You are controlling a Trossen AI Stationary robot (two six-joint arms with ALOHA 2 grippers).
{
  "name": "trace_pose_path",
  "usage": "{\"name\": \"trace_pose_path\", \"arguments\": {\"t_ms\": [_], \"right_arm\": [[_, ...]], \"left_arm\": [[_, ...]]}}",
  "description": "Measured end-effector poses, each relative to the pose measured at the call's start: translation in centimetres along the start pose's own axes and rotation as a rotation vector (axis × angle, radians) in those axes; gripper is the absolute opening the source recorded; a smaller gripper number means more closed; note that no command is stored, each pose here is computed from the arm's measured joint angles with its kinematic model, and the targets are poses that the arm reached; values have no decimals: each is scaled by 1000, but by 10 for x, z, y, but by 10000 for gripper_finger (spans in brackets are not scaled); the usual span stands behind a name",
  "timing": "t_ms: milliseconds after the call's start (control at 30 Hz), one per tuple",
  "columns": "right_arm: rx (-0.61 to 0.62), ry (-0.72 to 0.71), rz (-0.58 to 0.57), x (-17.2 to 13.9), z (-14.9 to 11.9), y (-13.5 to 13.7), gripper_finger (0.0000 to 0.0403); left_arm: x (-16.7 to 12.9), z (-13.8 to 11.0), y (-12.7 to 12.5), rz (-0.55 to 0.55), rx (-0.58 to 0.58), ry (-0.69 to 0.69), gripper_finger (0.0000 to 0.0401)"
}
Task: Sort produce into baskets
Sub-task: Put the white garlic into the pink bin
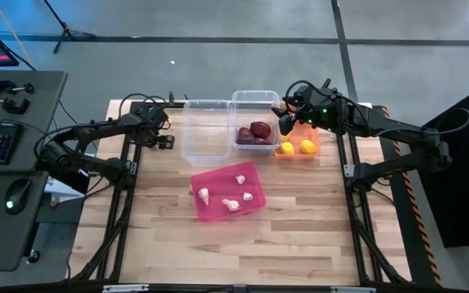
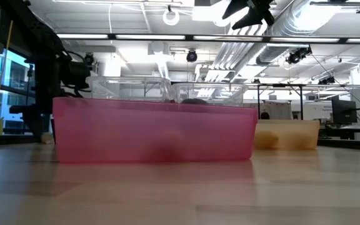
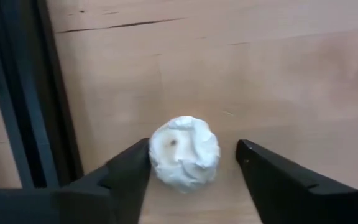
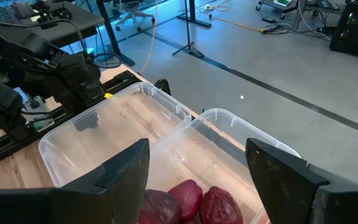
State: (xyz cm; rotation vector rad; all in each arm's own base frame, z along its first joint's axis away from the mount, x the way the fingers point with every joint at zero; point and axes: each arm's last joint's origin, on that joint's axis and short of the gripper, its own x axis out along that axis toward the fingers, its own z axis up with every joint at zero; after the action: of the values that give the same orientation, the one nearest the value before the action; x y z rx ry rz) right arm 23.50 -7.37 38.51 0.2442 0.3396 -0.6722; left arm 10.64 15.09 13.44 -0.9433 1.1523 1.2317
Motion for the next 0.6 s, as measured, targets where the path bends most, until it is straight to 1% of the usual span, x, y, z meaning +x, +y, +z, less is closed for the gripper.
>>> {"name": "trace_pose_path", "arguments": {"t_ms": [167,233,300,400,500,600], "right_arm": [[0,0,0,0,0,0,257],[0,0,0,0,0,0,257],[0,0,0,0,0,0,257],[0,0,0,0,0,0,257],[0,0,0,0,0,0,257],[0,0,0,0,0,0,257]], "left_arm": [[-5,0,1,-23,0,-28,124],[-15,1,2,-36,-4,-57,85],[-30,5,3,-62,-14,-110,61],[-63,12,4,-127,-40,-232,55],[-103,18,8,-214,-70,-397,76],[-145,24,12,-299,-81,-612,101]]}}
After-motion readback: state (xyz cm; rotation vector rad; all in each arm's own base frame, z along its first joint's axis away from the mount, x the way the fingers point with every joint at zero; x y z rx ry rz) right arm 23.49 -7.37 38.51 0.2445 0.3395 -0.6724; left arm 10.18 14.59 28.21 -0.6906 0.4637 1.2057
